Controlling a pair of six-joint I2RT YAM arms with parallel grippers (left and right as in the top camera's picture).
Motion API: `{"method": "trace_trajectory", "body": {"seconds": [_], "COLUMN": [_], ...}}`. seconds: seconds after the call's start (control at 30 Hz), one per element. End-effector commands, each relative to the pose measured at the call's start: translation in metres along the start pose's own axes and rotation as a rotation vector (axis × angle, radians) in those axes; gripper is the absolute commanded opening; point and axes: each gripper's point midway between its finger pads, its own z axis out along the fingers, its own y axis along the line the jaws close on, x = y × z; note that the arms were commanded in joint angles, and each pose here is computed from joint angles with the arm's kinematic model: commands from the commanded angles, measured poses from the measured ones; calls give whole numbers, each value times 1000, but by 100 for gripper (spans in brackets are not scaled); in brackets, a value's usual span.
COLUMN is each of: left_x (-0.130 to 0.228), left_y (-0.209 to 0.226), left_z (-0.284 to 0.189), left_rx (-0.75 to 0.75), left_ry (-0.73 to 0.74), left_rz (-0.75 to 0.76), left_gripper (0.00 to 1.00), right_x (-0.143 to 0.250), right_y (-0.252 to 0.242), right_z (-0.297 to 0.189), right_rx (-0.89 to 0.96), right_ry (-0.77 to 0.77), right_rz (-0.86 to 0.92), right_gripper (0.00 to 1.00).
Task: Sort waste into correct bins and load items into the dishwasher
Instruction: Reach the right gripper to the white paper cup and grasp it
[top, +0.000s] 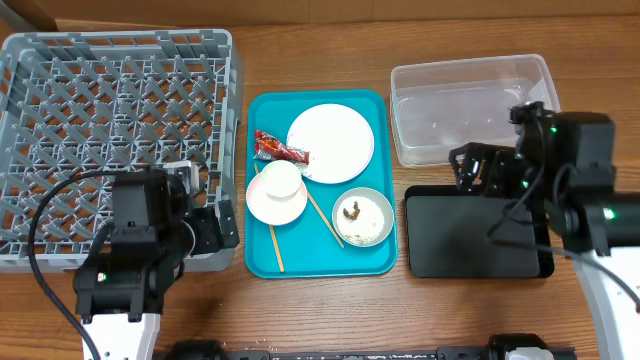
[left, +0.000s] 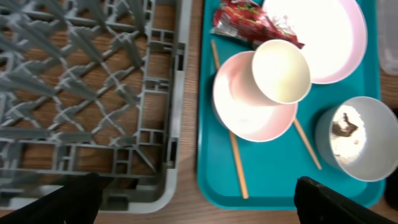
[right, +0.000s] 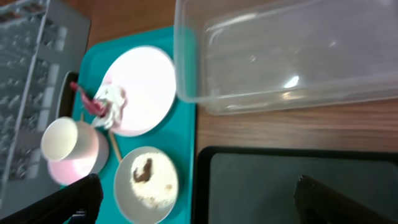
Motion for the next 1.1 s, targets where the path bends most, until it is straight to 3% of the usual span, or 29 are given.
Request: {"method": "trace_trajectory", "body": {"seconds": [0.0, 0.17, 0.3, 0.47, 0.73, 1.07], "left_x": [-10, -12, -17, -29, -22, -21], "left_y": [-16, -2, 10, 31, 47, 45], "left_z": [-8, -9, -21, -39, -22, -9], "left_rx": [76, -5, -56, -106, -141, -120], "left_ry": [-28, -37, -50, -83, 36, 86], "left_rz": [-2, -26, -126, -185, -223, -232], "left_gripper": [100, 100, 100, 100, 100, 99], "right_x": [-8, -17, -14, 14, 32, 79], "right_y": [30, 63, 92, 138, 187, 198], "right_z": [-2, 4, 17, 51, 121, 200], "right_rx": [-169, -270, -285, -331, -240, -194], "right_ry": [0, -30, -24, 98, 206, 338], "right_rz": [-41, -95, -107, -185, -239, -157], "right_gripper": [100, 85, 84, 84, 84, 69]}}
